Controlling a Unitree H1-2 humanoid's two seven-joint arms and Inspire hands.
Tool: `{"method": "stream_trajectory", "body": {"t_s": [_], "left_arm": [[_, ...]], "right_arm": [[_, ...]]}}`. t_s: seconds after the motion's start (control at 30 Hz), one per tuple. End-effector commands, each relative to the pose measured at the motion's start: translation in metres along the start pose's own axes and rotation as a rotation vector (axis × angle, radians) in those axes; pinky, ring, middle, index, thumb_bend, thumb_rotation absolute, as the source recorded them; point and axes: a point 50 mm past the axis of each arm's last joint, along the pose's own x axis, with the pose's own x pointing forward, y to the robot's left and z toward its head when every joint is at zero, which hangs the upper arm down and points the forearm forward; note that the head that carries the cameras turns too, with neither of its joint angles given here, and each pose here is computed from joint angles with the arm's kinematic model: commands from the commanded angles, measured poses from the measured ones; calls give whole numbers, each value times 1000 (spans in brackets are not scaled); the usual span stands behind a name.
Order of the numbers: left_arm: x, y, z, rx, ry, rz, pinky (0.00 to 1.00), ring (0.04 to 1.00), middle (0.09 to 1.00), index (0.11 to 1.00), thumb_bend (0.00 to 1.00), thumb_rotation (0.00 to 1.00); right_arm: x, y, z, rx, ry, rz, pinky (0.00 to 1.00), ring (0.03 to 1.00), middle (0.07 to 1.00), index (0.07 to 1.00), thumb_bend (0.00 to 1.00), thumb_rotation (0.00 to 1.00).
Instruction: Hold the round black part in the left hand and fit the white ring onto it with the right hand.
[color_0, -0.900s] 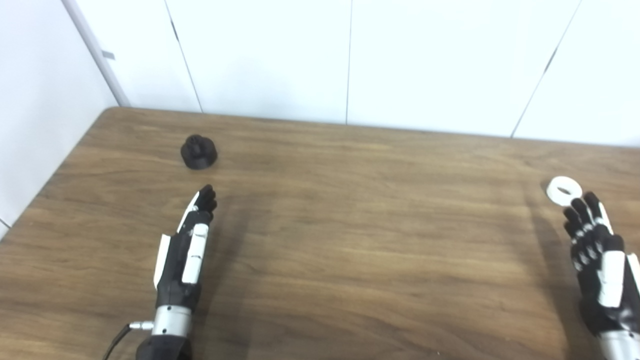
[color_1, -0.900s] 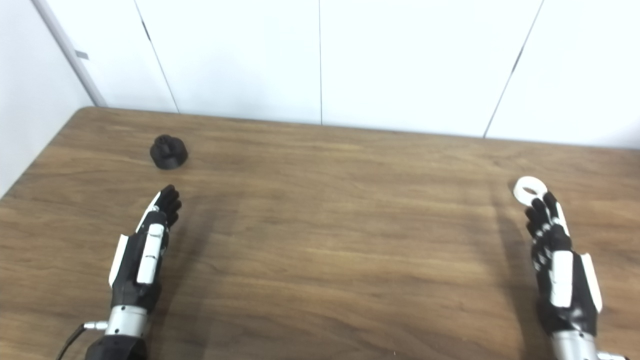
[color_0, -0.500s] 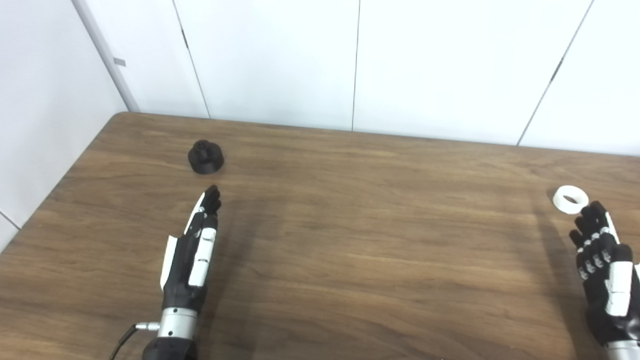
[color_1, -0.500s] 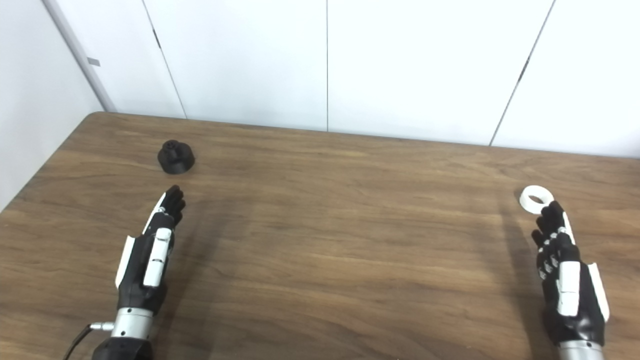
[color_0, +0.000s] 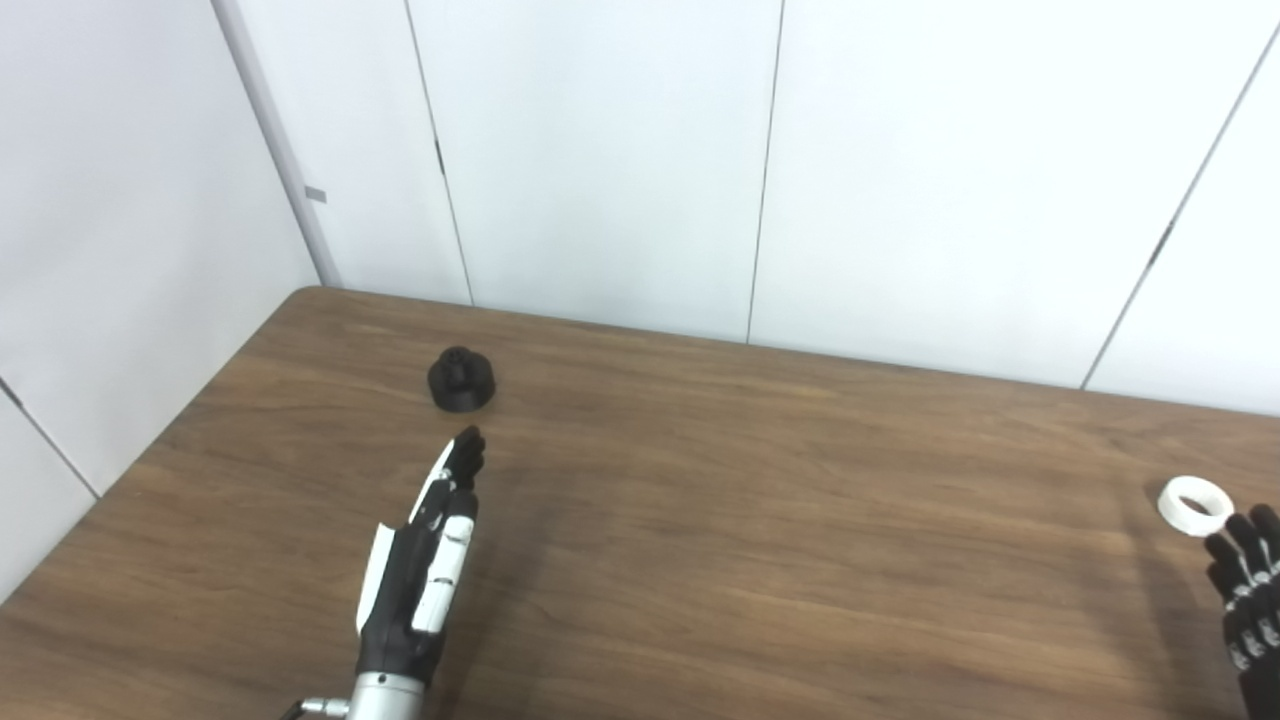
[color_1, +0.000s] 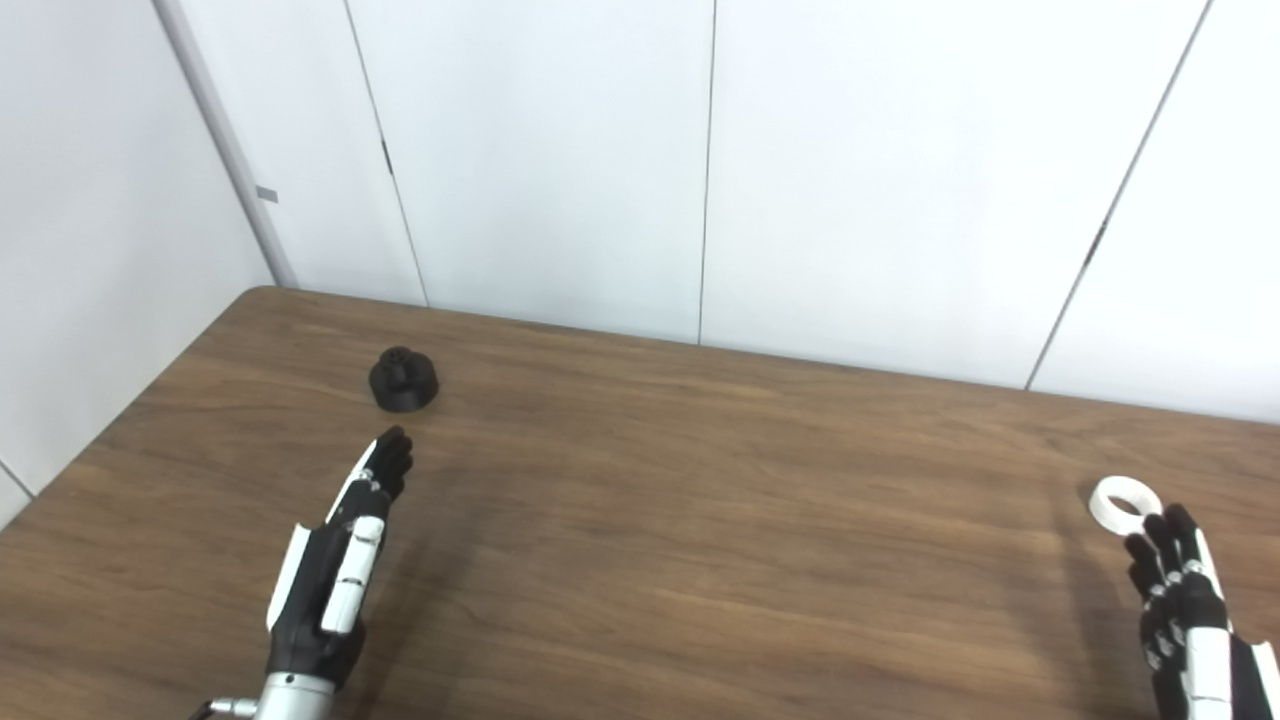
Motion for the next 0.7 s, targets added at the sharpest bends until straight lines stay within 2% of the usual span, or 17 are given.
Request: {"method": "stream_trajectory", "body": {"t_s": [0.0,0.4,0.53,0.63,0.67], "left_arm": [[-25,-17,-31,-42,127,27,996,964,955,963,497,867],[-24,-15,-30,-49,132,34,1000,969,960,961,514,839],[-23,-13,-29,-46,132,36,1000,973,958,963,532,738],[-25,-12,-23,-46,153,61,1000,970,954,962,559,576],[-26,-11,-19,-50,161,73,1000,973,948,954,570,490]], "right_arm": [[-34,5,-40,30,138,-26,1000,964,981,1000,471,1000],[-35,5,-38,30,143,-24,1000,952,970,994,477,1000],[-35,5,-38,26,142,-25,994,950,970,996,471,1000],[-36,5,-37,30,145,-31,992,949,967,993,478,1000],[-36,5,-37,32,144,-32,995,949,968,992,475,1000]]}}
